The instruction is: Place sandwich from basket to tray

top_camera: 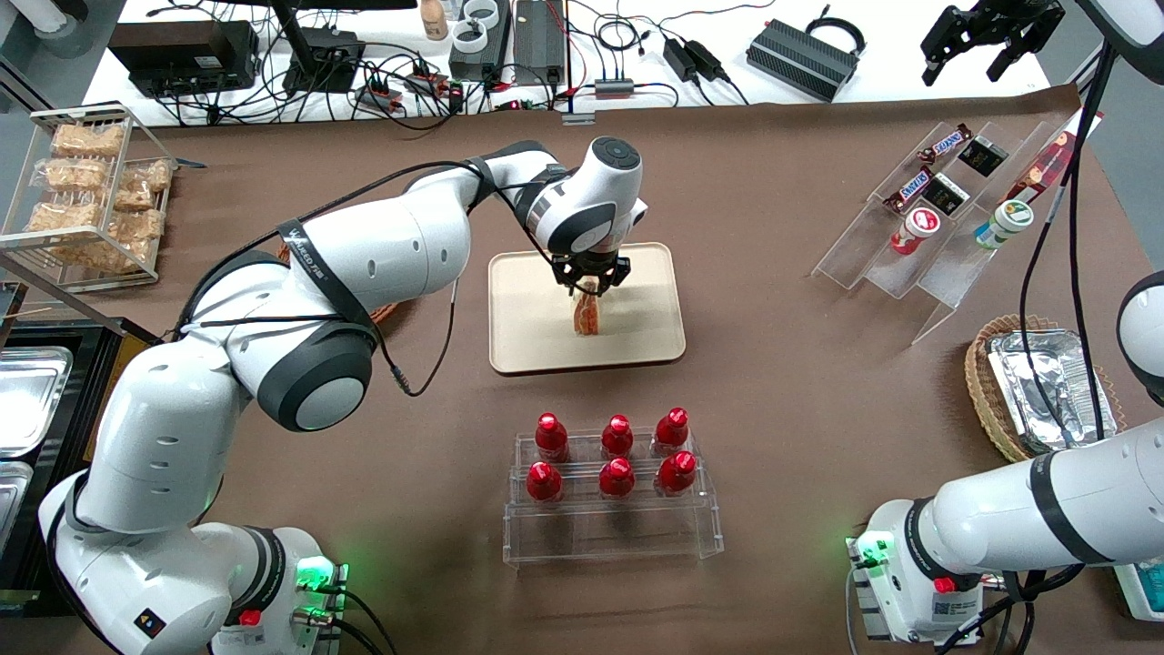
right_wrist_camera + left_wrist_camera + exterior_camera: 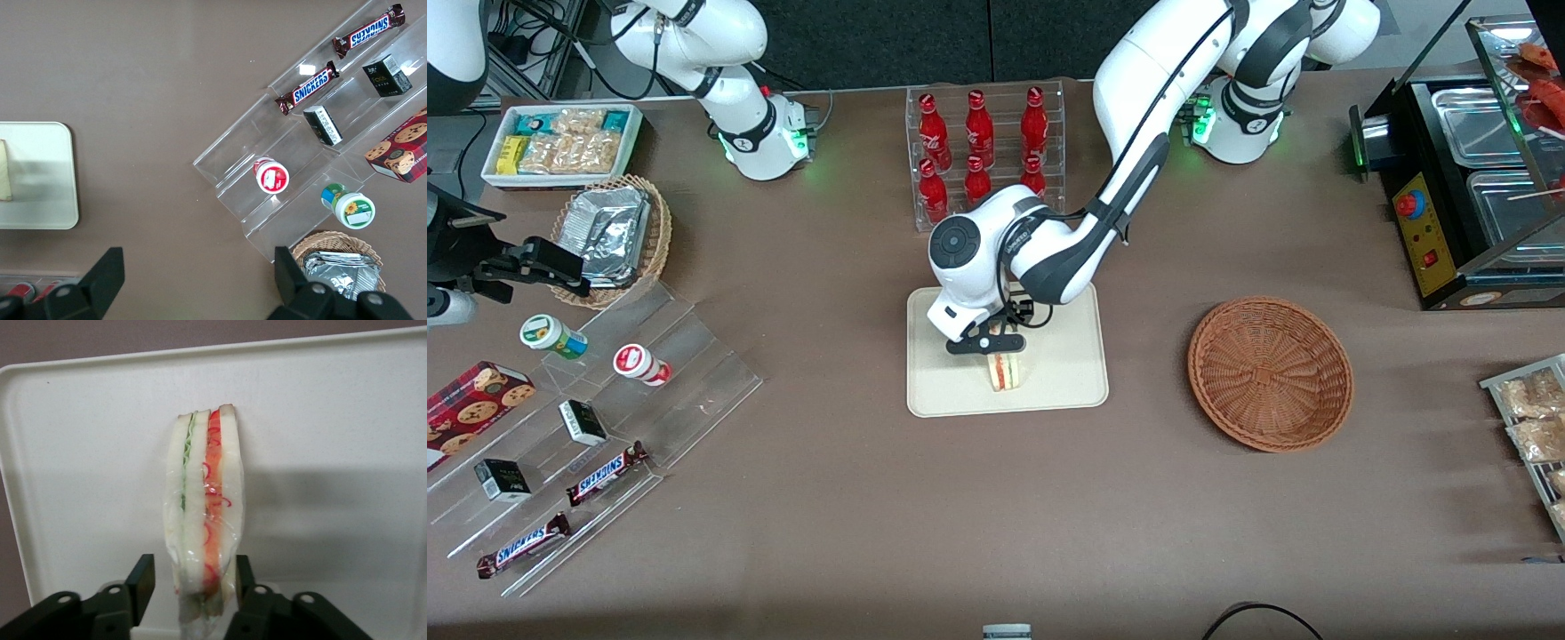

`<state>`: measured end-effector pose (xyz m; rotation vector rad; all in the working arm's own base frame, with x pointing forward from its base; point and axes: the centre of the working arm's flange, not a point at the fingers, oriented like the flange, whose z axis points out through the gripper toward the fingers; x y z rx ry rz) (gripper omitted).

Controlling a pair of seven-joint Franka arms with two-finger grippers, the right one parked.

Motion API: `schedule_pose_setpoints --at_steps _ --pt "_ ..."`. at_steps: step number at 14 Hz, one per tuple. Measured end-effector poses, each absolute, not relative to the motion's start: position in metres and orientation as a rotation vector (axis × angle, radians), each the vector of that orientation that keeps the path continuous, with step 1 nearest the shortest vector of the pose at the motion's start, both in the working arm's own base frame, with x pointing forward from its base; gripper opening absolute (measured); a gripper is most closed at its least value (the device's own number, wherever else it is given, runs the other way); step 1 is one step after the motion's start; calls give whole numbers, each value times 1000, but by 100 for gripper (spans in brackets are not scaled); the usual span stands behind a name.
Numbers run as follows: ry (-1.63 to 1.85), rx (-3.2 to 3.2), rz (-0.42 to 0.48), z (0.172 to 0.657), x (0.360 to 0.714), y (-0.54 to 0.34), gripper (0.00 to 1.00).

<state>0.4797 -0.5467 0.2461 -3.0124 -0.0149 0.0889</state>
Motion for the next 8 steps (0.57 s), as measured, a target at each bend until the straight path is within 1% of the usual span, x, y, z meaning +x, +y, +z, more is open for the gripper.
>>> schedule_pose_setpoints --at_steps 1,2,3,4,6,8 --pt "-16 -3012 90 245 479 -546 75" --pt "-18 -3012 90 244 479 -546 84" --pt "-22 -3012 89 245 479 -546 96" --pt "-31 -3012 88 245 479 -546 100" --pt "-69 -3018 76 251 480 -547 100" --pt "-119 -3024 52 276 484 -546 100"
